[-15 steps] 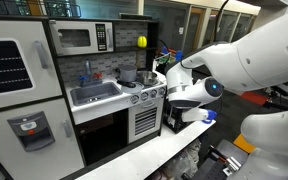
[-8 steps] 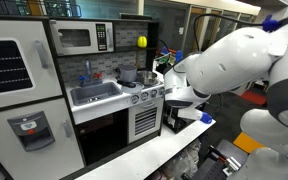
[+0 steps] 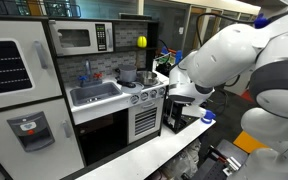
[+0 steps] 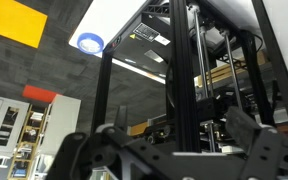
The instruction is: Remove the lid from the sink and put it on the stove
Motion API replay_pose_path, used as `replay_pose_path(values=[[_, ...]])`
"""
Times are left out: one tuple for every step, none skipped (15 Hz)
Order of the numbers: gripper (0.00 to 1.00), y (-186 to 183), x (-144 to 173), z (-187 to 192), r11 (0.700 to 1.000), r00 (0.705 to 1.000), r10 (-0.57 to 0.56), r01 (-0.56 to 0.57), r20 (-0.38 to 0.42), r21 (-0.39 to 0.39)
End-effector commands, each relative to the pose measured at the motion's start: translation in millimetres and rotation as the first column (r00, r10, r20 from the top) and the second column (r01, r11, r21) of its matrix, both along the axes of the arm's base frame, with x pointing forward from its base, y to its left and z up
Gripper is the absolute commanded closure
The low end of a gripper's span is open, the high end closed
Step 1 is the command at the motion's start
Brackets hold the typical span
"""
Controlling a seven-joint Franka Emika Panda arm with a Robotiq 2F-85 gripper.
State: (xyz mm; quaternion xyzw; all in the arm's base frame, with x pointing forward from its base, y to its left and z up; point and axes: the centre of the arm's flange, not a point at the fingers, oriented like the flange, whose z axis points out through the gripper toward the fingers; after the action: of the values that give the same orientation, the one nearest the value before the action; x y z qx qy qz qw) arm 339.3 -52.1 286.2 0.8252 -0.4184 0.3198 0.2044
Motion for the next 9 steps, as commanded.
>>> replay_pose_path(values=[[0.00, 0.5, 0.1, -0.1, 1.000, 1.000, 0.000, 0.000, 0.001, 0.000], [0.00, 0.8, 0.1, -0.1, 1.000, 1.000, 0.000, 0.000, 0.002, 0.001], [0.00, 0.9, 0.1, -0.1, 1.000, 1.000, 0.000, 0.000, 0.002, 0.001], [0.00, 1.0, 0.1, -0.1, 1.000, 1.000, 0.000, 0.000, 0.002, 0.001], [0.00, 1.0, 0.1, -0.1, 1.000, 1.000, 0.000, 0.000, 0.002, 0.001], [0.00, -0.7, 1.1, 1.9, 1.000, 1.000, 0.001, -0.001, 0.002, 0.029], [0.00, -1.6, 1.7, 4.0, 0.998, 1.000, 0.002, -0.002, 0.005, 0.067], [0.00, -4.1, 3.1, 8.4, 0.993, 1.000, -0.005, 0.001, 0.030, 0.114], [0.00, -6.0, 5.5, 11.9, 0.988, 0.998, -0.023, 0.014, 0.052, 0.157]])
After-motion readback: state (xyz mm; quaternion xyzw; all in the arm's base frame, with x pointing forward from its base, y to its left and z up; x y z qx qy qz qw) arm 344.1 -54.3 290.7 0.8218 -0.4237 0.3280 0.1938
